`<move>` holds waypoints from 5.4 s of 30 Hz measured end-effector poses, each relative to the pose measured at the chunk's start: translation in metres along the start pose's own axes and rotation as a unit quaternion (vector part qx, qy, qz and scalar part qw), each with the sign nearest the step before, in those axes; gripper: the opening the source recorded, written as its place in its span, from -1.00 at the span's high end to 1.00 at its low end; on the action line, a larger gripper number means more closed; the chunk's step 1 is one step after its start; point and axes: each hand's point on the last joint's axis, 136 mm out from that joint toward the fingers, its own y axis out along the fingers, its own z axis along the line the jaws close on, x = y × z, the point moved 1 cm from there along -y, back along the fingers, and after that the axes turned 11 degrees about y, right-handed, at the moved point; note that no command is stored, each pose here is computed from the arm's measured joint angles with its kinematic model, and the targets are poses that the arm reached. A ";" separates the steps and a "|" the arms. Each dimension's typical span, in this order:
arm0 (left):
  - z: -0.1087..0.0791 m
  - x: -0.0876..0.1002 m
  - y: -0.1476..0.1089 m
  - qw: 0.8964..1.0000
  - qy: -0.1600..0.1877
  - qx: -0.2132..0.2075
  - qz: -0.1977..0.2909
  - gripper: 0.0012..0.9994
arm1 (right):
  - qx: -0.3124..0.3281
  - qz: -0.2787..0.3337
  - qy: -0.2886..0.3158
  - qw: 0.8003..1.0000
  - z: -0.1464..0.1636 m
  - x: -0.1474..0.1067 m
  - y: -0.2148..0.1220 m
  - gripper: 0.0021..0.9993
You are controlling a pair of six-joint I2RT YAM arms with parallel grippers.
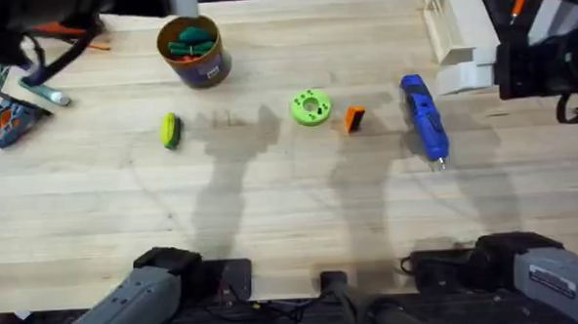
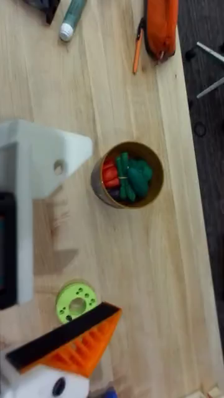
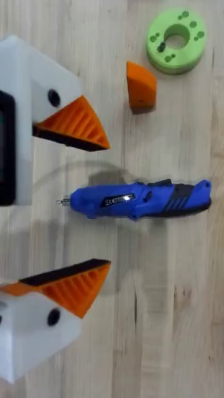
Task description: Pick up the gripper from the table and insert it into the empty holder that is missing its gripper. Then pick up a screw, insert it into the mounting hole, and use the screwdriver to tighten it. Finally, clean up the table by picking up the vegetable and placing it into the bucket.
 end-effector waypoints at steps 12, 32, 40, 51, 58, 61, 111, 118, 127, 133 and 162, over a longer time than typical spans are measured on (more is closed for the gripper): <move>0.010 0.004 -0.026 0.997 -0.017 -0.003 -0.079 -0.97 | 0.000 0.000 0.000 1.000 0.000 0.000 0.000 -0.98; -0.022 -0.114 -0.016 0.964 -0.024 -0.022 -0.262 -0.97 | 0.000 0.000 0.000 1.000 0.000 0.000 0.000 -0.98; -0.045 -0.152 -0.007 0.955 -0.011 -0.062 -0.288 -0.97 | 0.000 0.000 0.000 1.000 0.000 0.000 0.000 -0.98; -0.055 -0.168 -0.004 0.947 0.001 -0.073 -0.313 -0.97 | 0.000 0.000 0.000 1.000 0.000 0.000 0.000 -0.98; -0.056 -0.168 -0.004 0.946 0.009 -0.073 -0.314 -0.97 | 0.000 0.000 0.000 1.000 0.000 0.000 0.000 -0.98; -0.057 -0.164 -0.007 0.943 0.028 -0.072 -0.325 -0.97 | 0.000 0.000 0.000 1.000 0.000 0.000 0.000 -0.98; -0.168 -0.219 -0.054 0.830 0.173 -0.432 -0.309 -0.97 | 0.000 0.000 0.000 1.000 0.000 0.000 0.000 -0.98; -0.169 -0.219 -0.055 0.827 0.176 -0.434 -0.311 -0.97 | 0.000 0.000 0.000 1.000 0.000 0.000 0.000 -0.98; -0.168 -0.219 -0.054 0.836 0.140 -0.442 -0.292 -0.97 | 0.000 0.000 0.000 1.000 0.000 0.000 0.000 -0.98; -0.168 -0.218 -0.054 0.838 0.134 -0.443 -0.289 -0.97 | 0.000 0.000 0.000 1.000 0.000 0.000 0.000 -0.98; -0.168 -0.218 -0.054 0.838 0.134 -0.443 -0.289 -0.97 | 0.000 0.000 0.000 1.000 0.000 0.000 0.000 -0.98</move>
